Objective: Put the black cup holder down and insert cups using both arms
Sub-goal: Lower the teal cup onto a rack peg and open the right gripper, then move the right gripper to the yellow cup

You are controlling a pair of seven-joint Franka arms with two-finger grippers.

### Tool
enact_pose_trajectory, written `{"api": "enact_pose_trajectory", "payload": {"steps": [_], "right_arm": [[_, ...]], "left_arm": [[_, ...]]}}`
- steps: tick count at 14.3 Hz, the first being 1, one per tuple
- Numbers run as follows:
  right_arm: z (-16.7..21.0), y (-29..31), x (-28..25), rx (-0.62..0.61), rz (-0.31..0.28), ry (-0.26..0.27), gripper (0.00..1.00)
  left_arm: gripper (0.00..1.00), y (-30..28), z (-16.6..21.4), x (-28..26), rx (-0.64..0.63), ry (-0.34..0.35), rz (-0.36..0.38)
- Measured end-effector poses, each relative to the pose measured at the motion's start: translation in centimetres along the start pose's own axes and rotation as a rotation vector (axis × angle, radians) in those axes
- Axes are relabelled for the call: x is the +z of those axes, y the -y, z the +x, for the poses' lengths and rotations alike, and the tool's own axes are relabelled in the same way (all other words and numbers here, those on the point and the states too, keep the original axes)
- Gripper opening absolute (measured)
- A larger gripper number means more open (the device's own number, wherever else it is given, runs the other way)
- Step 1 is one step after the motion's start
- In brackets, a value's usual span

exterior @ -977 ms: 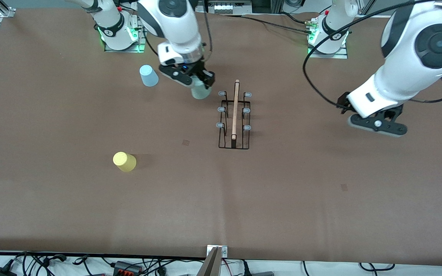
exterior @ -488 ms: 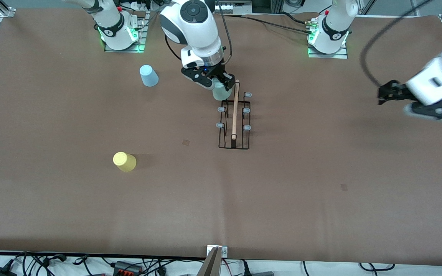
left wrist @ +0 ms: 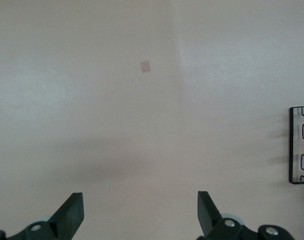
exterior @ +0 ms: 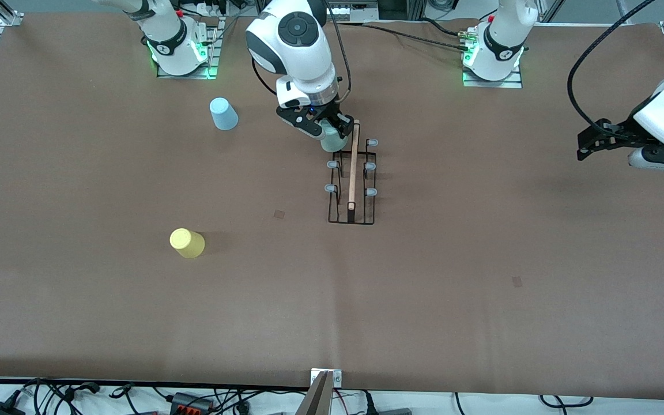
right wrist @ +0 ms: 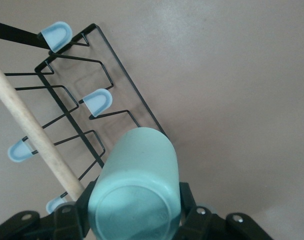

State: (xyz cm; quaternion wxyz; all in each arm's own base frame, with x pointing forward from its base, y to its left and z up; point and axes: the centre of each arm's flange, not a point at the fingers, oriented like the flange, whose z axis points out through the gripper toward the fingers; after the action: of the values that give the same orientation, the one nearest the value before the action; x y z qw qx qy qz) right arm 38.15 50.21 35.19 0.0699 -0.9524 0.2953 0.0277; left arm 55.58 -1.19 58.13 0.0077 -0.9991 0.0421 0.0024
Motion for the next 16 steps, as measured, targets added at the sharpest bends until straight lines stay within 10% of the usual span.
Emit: {"api": "enact_pose_trajectory", "payload": {"steps": [6, 11, 16], "right_arm": [[3.8, 0.0, -1.4, -0.058, 0.003, -0.027, 1.00], [23.6, -6.4, -5.3, -0.298, -0.076, -0.111, 1.00], [36.4, -14.9, -6.1, -0.566, -0.138, -0.087, 1.00]], "left_arm": [[1.00, 0.7, -0.4, -0.1, -0.025, 0.039, -0.002], [1.00, 0.4, 0.2, -0.1, -0.020, 0.038, -0.002], [1.00, 0.3, 0.3, -0.1, -0.019, 0.039, -0.002]]}}
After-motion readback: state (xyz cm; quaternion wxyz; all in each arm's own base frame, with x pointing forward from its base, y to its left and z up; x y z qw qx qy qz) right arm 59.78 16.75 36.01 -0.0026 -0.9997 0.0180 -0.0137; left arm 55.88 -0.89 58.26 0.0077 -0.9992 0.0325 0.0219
